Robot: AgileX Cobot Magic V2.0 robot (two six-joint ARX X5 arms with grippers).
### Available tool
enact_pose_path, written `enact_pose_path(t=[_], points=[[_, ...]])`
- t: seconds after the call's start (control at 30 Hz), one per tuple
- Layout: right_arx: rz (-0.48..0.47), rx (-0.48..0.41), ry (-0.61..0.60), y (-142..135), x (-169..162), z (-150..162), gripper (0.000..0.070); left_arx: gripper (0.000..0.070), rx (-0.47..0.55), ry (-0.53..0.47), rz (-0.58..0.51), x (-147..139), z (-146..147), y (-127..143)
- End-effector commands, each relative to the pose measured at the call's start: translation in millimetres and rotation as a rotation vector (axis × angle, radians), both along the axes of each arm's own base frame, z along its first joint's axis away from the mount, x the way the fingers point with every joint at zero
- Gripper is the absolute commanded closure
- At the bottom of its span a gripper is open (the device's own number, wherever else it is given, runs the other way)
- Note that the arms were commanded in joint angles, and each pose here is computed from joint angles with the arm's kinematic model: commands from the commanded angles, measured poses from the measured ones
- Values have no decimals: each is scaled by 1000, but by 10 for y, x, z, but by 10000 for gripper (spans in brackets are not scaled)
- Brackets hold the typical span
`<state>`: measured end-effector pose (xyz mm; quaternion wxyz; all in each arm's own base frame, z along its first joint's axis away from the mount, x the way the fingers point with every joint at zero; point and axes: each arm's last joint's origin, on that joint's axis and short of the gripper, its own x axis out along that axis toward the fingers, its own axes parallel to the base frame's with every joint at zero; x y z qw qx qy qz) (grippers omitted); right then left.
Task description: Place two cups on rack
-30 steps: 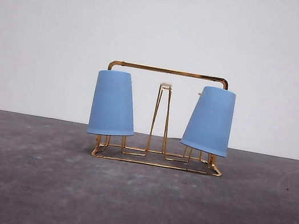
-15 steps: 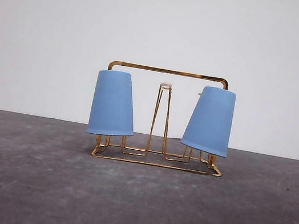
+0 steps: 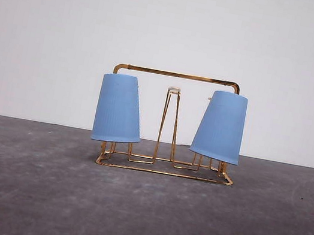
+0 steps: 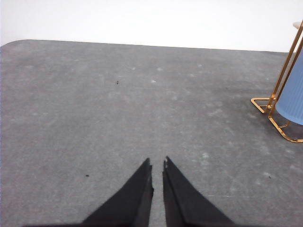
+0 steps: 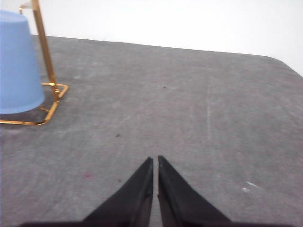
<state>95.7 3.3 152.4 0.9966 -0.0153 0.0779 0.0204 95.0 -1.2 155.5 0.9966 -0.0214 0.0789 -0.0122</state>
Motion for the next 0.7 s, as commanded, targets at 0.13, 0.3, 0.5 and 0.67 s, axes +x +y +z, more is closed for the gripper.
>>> enact_pose_path(t=[0.13,0.3,0.5,0.67], points=[[31,2,-8,30,2,-1,684,677,0,20,5,6,-58,3],[31,2,-8,31,2,-1,684,677,0,20,5,6,-58,3],[32,2,-8,31,2,-1,684,677,0,20,5,6,-58,3],[26,-1,-11,40,1,2,684,677,0,20,5,6,-58,3]])
